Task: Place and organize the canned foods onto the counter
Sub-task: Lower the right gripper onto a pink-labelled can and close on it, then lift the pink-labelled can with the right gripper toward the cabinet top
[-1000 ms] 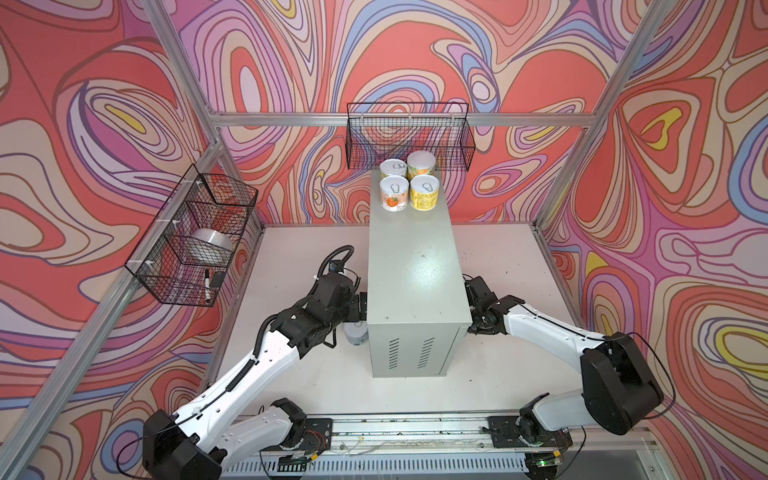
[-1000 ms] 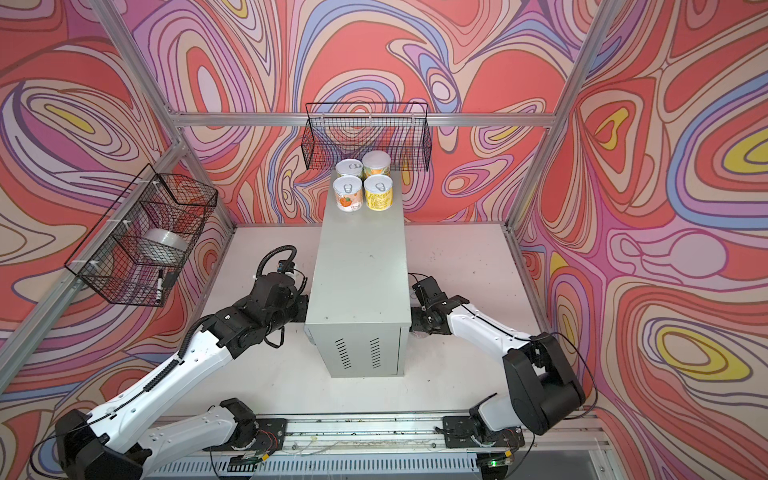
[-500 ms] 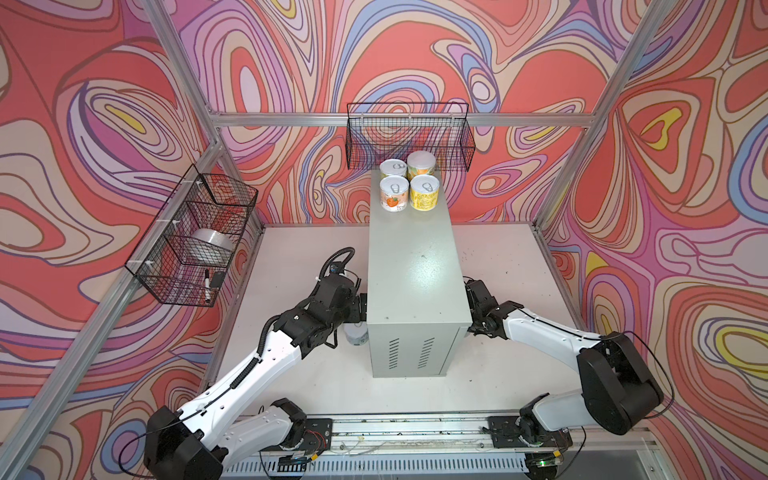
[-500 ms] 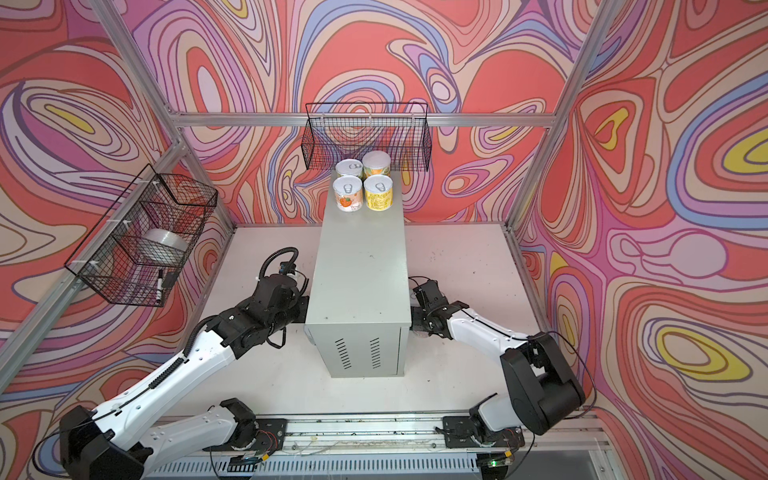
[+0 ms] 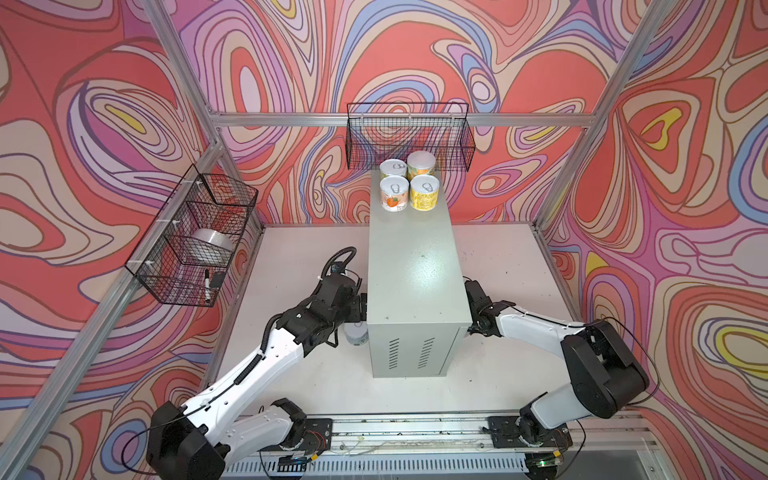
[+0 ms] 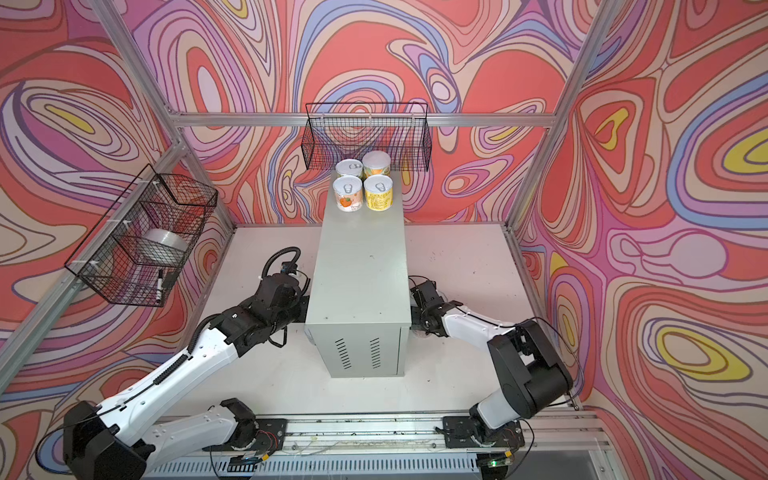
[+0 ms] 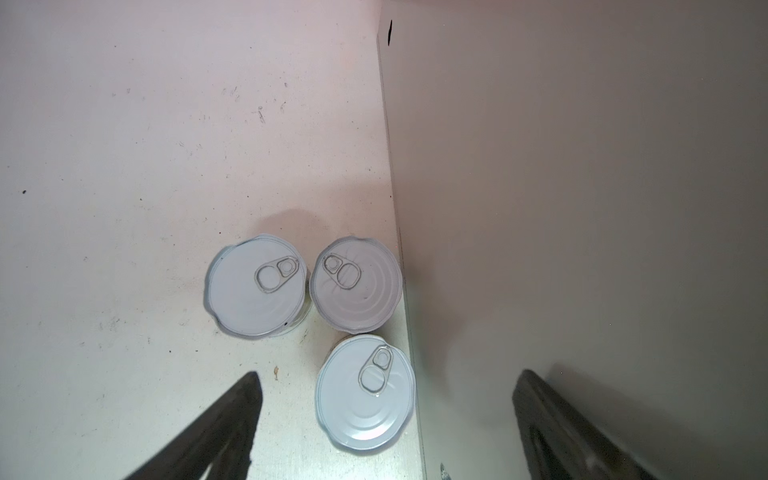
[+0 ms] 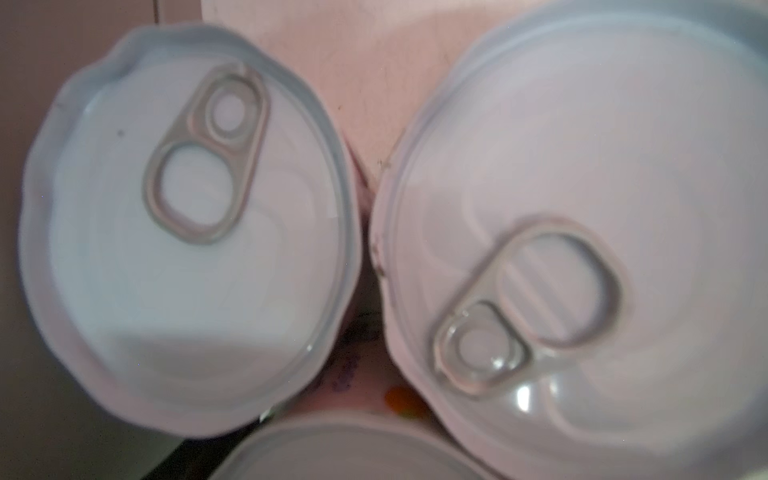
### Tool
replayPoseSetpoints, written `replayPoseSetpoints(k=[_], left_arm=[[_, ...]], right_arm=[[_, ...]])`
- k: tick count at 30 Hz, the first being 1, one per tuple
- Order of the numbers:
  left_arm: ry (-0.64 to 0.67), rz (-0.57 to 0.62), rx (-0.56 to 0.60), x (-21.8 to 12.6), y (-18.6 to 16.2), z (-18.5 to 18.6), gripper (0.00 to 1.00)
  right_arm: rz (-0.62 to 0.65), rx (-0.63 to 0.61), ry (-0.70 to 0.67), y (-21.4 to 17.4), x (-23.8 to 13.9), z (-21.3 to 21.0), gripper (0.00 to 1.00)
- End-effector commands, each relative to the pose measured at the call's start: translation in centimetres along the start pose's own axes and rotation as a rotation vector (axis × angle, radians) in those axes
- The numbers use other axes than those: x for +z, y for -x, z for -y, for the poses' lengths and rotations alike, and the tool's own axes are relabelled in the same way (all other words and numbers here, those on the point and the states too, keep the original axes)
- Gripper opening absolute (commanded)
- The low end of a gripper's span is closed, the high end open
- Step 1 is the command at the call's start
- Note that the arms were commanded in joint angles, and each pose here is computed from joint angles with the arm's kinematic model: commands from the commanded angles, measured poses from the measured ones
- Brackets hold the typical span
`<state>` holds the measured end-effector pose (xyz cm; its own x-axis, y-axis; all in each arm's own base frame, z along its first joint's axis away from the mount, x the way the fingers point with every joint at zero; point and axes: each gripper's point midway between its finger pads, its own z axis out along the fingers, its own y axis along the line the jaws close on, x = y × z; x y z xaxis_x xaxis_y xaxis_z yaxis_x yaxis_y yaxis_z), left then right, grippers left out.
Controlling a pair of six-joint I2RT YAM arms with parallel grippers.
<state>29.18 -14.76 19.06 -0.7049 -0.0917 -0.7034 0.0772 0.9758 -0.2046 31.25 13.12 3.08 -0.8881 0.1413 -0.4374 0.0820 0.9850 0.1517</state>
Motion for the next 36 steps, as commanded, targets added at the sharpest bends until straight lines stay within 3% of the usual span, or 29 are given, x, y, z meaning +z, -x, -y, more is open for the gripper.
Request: replayPoseSetpoints(k=[1,5,7,8,12,24,36], left_arm=[[-0.014,0.010,-0.002,0.6,0.1,0.4,0.95],[-0.013,0.007,0.010,0.8,0.1,0.5,0.95],[-0.013,0.005,0.014,0.8,0.1,0.5,0.95],[-0.011,0.004,0.016,0.9,0.0,0.4,0.95],[-0.009,0.007,0.021,0.8,0.1,0.4,0.95],[-0.002,0.000,0.044,-0.3,0.2,0.1,0.95],[0.032,0.044,0.058,-1.9,1.3,-0.7,0.95]], right_arm=[[-0.010,0.007,-0.011,-0.4,0.6,0.3,0.85],[-0.017,0.012,0.001,-0.6,0.4,0.1,0.80],[-0.021,0.012,-0.003,-0.7,0.3,0.2,0.72],[-0.023,0.011,-0.002,-0.7,0.2,0.2,0.62],[-0.025,0.009,-0.002,-0.5,-0.9,0.2,0.00],[-0.009,-0.017,0.046,1.1,-10.3,-0.2,0.00],[0.237,-0.078,0.001,8.0,-23.8,0.6,0.00]])
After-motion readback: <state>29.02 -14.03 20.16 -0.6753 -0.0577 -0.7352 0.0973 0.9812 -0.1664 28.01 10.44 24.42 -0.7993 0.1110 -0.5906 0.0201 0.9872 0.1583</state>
